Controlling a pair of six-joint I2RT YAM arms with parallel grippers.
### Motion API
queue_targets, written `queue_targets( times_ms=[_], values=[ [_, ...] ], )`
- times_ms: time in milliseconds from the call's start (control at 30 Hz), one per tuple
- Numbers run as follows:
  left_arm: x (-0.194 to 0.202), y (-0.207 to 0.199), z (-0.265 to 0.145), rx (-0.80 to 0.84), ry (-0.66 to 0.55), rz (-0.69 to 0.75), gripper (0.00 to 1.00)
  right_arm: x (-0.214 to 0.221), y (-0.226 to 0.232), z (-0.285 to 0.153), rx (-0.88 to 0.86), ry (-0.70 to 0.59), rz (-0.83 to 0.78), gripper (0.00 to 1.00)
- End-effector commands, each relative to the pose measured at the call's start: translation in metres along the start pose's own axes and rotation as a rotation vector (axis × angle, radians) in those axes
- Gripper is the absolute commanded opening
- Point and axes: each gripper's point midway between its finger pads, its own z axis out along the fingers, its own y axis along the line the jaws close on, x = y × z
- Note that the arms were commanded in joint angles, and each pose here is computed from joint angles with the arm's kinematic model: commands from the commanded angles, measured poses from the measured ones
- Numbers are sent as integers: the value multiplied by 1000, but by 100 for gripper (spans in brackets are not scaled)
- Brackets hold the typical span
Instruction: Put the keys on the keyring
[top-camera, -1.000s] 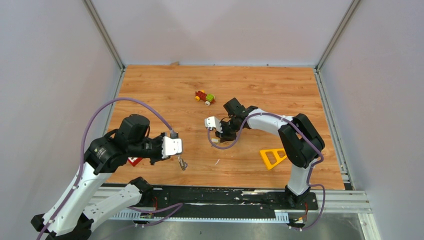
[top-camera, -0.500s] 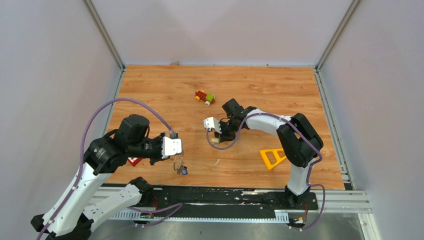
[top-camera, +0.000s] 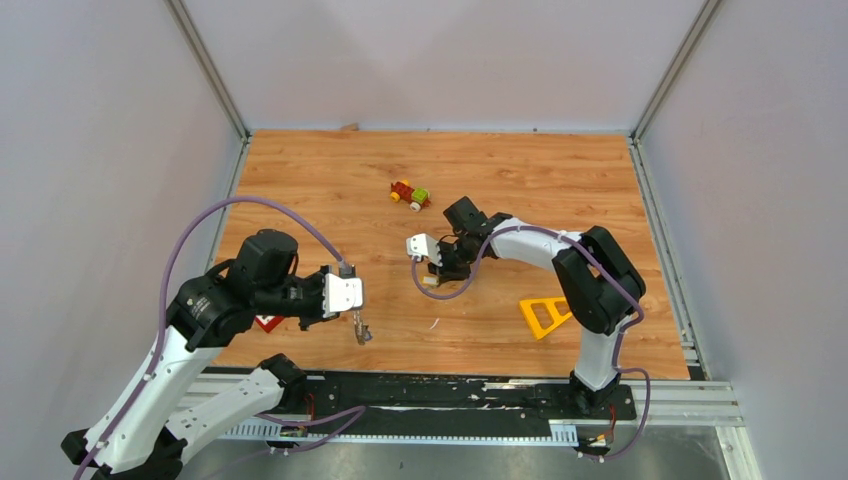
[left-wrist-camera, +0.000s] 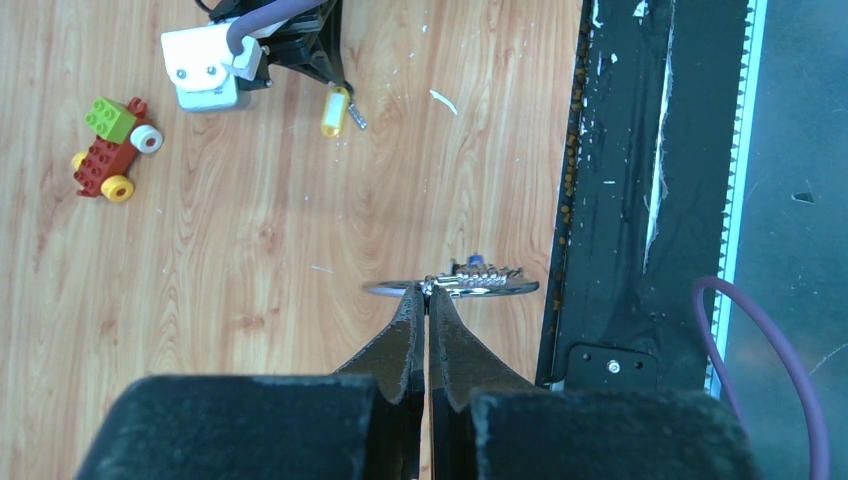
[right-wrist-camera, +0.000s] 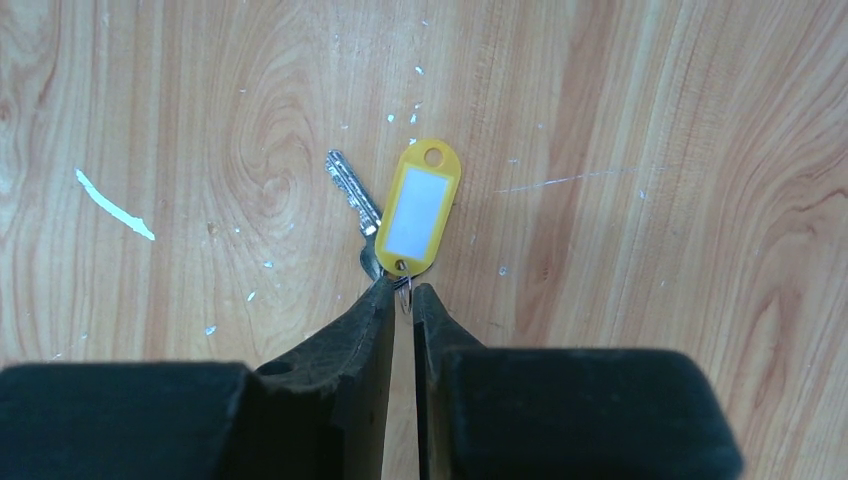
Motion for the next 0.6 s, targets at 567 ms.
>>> queue_targets(
  times_ms=[567],
  values=[
    [-14, 5, -6, -26, -50, 34, 0, -9, -10, 0, 26, -20, -54, 11]
  ],
)
